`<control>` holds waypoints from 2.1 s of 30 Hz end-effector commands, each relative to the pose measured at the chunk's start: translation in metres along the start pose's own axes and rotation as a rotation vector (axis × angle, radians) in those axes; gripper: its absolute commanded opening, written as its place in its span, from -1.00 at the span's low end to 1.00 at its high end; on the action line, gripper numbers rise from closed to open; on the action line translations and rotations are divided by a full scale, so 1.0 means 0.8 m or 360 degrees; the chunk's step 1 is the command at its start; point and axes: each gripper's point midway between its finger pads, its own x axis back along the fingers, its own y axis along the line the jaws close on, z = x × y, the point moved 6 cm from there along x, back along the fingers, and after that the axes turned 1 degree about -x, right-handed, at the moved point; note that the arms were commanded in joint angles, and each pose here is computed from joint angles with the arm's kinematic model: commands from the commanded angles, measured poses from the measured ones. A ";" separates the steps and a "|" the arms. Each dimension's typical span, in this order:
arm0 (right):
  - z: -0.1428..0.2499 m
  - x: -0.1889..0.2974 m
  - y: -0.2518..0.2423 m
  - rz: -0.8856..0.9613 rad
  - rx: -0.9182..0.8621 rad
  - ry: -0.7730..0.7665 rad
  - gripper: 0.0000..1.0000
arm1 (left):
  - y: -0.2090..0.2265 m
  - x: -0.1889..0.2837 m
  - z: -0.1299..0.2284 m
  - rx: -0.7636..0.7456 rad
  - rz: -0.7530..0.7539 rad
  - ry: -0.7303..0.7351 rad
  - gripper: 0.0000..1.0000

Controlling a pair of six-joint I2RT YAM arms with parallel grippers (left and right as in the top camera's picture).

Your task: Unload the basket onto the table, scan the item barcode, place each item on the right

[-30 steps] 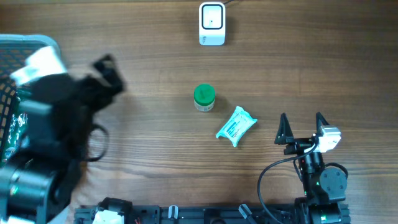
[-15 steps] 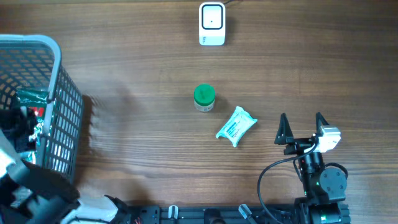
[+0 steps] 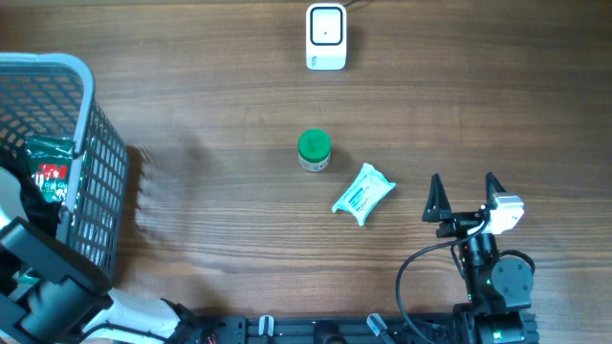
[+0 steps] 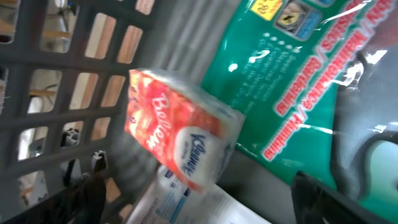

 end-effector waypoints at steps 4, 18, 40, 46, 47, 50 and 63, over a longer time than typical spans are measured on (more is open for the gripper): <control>0.000 0.000 0.001 -0.0008 -0.0006 -0.0002 0.99 | -0.008 -0.026 0.003 -0.0093 0.0017 -0.0102 0.68; 0.000 0.000 0.001 -0.0008 -0.0006 -0.0002 1.00 | -0.010 0.007 -0.006 -0.0098 0.0173 -0.0091 -0.92; 0.000 0.000 0.001 -0.0008 -0.0005 -0.0002 1.00 | 0.177 0.358 0.132 -0.0957 0.2412 0.0033 -0.92; 0.000 0.000 0.001 -0.0008 -0.0006 -0.0002 0.99 | 0.151 0.288 0.281 -0.1824 0.1603 0.0565 -0.92; 0.000 0.000 0.001 -0.0008 -0.0006 -0.0002 0.99 | 0.147 0.273 0.308 -0.1939 0.1417 0.0633 -0.92; 0.000 0.000 0.001 -0.0008 -0.0006 -0.0002 1.00 | 0.128 0.233 0.366 -0.2123 0.1020 0.0666 -0.92; 0.000 0.000 0.001 -0.0008 -0.0006 -0.0002 0.99 | 0.126 0.151 0.541 -0.2430 0.0931 0.0017 -0.92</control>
